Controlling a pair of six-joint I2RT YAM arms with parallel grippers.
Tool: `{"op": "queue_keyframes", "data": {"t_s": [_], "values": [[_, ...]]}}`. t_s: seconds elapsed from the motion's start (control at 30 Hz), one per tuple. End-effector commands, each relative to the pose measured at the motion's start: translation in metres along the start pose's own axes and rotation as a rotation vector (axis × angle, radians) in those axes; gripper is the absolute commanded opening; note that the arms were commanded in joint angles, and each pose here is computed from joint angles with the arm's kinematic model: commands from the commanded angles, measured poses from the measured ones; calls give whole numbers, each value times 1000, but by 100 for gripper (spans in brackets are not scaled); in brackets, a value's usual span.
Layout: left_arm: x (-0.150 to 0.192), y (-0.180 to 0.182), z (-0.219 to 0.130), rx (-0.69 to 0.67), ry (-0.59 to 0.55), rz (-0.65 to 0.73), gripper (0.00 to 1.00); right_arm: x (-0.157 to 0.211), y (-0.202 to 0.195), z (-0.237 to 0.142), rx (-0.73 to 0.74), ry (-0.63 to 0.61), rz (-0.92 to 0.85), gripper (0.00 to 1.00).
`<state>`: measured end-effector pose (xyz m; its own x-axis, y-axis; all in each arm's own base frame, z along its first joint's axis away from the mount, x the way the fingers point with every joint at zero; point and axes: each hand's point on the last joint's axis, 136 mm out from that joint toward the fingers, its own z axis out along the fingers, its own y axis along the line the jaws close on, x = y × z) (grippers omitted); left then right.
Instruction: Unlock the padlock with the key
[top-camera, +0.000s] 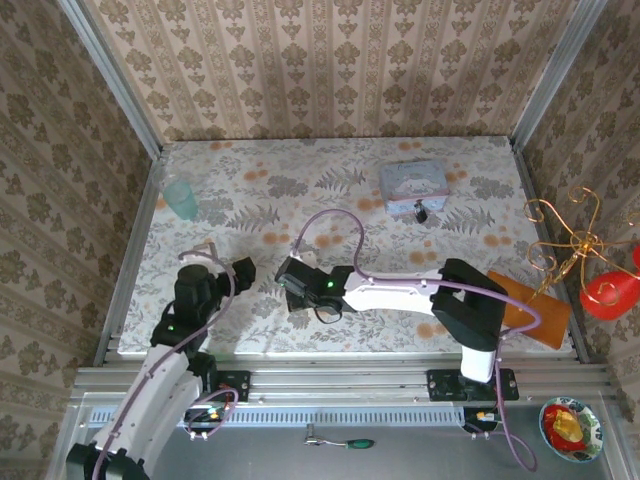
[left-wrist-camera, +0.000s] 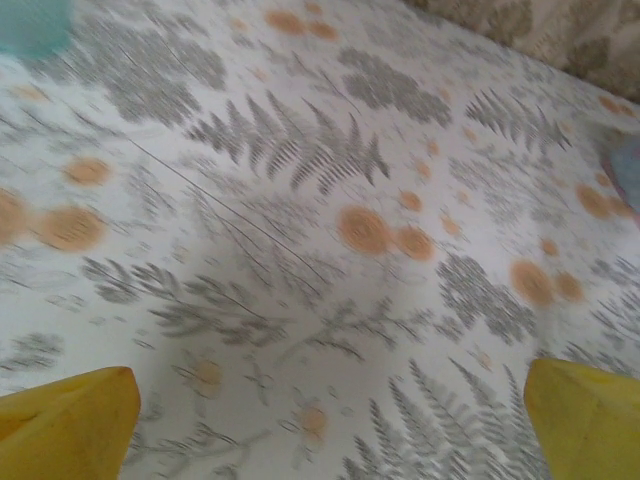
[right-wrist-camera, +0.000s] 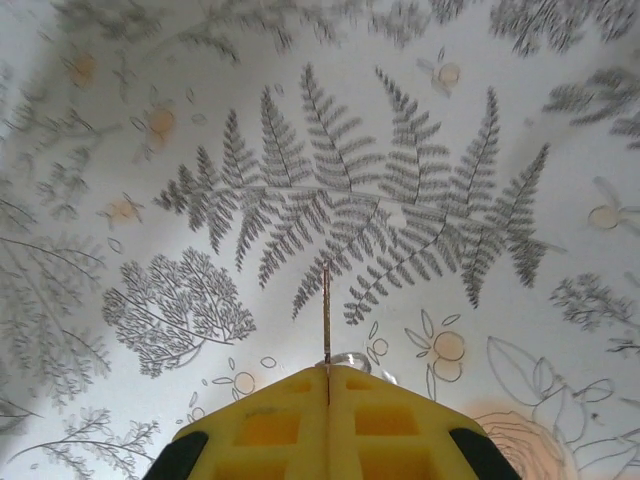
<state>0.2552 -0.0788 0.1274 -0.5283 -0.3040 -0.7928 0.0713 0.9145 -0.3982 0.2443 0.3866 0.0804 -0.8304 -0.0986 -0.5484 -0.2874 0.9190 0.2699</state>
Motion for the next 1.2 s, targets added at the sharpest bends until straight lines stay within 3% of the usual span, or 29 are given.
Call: {"op": "queue_keyframes", "data": {"t_s": [0.0, 0.13, 0.33, 0.8, 1.17], "values": [[-20, -51, -8, 227, 59, -92, 95, -36, 12, -25, -71, -185, -7, 0], [-8, -74, -17, 290, 216, -224, 89, -44, 17, -34, -140, -260, 3, 0], [-2, -89, -19, 327, 295, -274, 84, -49, 32, -34, -199, -286, -25, 0], [6, -109, -11, 358, 396, -316, 65, -51, 55, -41, -260, -332, -27, 0], [14, -113, -8, 350, 430, -312, 42, -52, 61, -41, -273, -330, -23, 0]]}}
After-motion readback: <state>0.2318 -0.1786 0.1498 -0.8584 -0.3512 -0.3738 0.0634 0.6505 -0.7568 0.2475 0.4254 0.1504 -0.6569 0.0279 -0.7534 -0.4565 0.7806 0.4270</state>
